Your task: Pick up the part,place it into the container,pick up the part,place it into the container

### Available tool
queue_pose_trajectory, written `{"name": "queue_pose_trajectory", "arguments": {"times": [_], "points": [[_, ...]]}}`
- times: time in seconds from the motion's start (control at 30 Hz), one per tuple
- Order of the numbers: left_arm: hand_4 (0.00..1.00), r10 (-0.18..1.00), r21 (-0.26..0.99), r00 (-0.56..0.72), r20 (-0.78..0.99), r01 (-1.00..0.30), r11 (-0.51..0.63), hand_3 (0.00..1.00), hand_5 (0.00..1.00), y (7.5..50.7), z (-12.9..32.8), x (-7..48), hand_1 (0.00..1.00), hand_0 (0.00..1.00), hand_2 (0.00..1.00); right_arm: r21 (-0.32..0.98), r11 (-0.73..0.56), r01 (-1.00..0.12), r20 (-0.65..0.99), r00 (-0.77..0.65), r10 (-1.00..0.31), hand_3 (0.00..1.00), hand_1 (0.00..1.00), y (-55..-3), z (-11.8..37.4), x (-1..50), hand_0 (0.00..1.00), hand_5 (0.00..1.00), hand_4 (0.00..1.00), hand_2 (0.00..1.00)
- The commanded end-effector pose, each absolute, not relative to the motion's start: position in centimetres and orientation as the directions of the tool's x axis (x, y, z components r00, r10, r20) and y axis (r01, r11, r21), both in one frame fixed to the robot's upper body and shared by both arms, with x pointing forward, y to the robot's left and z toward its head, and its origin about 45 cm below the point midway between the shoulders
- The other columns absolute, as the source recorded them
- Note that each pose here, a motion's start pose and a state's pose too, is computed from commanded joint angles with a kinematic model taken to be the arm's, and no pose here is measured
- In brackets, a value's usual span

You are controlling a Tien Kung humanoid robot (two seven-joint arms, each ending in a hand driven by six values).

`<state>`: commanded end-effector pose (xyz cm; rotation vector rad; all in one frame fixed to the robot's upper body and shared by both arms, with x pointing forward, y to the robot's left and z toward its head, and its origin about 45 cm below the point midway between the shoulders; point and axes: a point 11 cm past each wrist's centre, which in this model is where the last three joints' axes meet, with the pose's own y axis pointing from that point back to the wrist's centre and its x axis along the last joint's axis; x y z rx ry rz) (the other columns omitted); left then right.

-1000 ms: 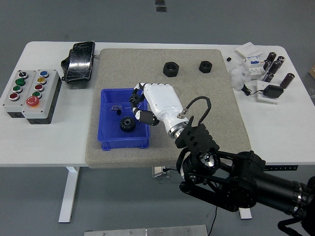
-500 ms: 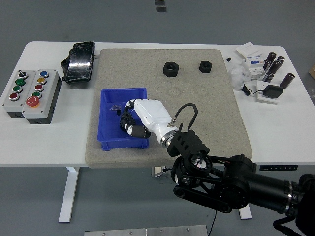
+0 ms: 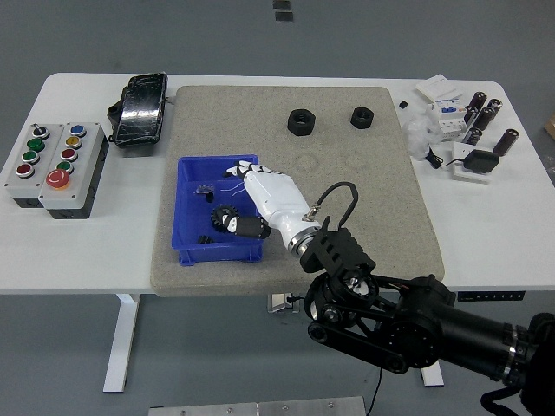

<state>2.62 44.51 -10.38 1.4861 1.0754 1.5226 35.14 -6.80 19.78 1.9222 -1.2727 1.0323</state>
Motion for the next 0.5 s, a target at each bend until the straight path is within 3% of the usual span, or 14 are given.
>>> {"name": "queue_pose_trajectory", "arguments": {"times": [0.17, 0.2, 0.37, 0.4, 0.5], "points": [[0.708, 0.926, 0.927, -0.055, 0.374, 0.048, -0.372, 0.603, 0.383, 44.3, -10.5, 2.5, 0.624, 0.660, 0.549, -0.013, -0.257, -0.966, 0.758, 0.158, -0.633, 0.817, 0.898, -10.5, 21.2, 35.9, 0.753, 0.312, 0.683, 0.912], [0.708, 0.926, 0.927, -0.055, 0.373, 0.048, -0.371, 0.602, 0.383, 44.3, -10.5, 2.4, 0.624, 0.661, 0.549, -0.032, -0.229, -0.973, 0.736, 0.132, -0.664, 0.766, 0.831, -11.6, 21.5, 36.1, 0.712, 0.306, 0.675, 0.845], [0.708, 0.925, 0.926, -0.056, 0.375, 0.052, -0.373, 0.602, 0.383, 44.4, -10.5, 2.2, 0.624, 0.661, 0.549, -0.105, -0.102, -0.989, 0.627, 0.014, -0.779, 0.766, 0.831, -17.2, 23.1, 36.4, 0.712, 0.306, 0.675, 0.845], [0.708, 0.925, 0.926, -0.056, 0.377, 0.052, -0.374, 0.602, 0.382, 44.4, -10.4, 2.2, 0.624, 0.661, 0.548, -0.116, -0.076, -0.990, 0.603, -0.010, -0.797, 0.717, 0.759, -18.4, 23.4, 36.4, 0.672, 0.321, 0.675, 0.781], [0.708, 0.923, 0.925, -0.055, 0.380, 0.050, -0.377, 0.602, 0.382, 44.6, -10.4, 2.2, 0.624, 0.661, 0.548, -0.132, -0.010, -0.991, 0.538, -0.063, -0.841, 0.717, 0.759, -21.7, 23.6, 36.4, 0.672, 0.321, 0.675, 0.781]]}}
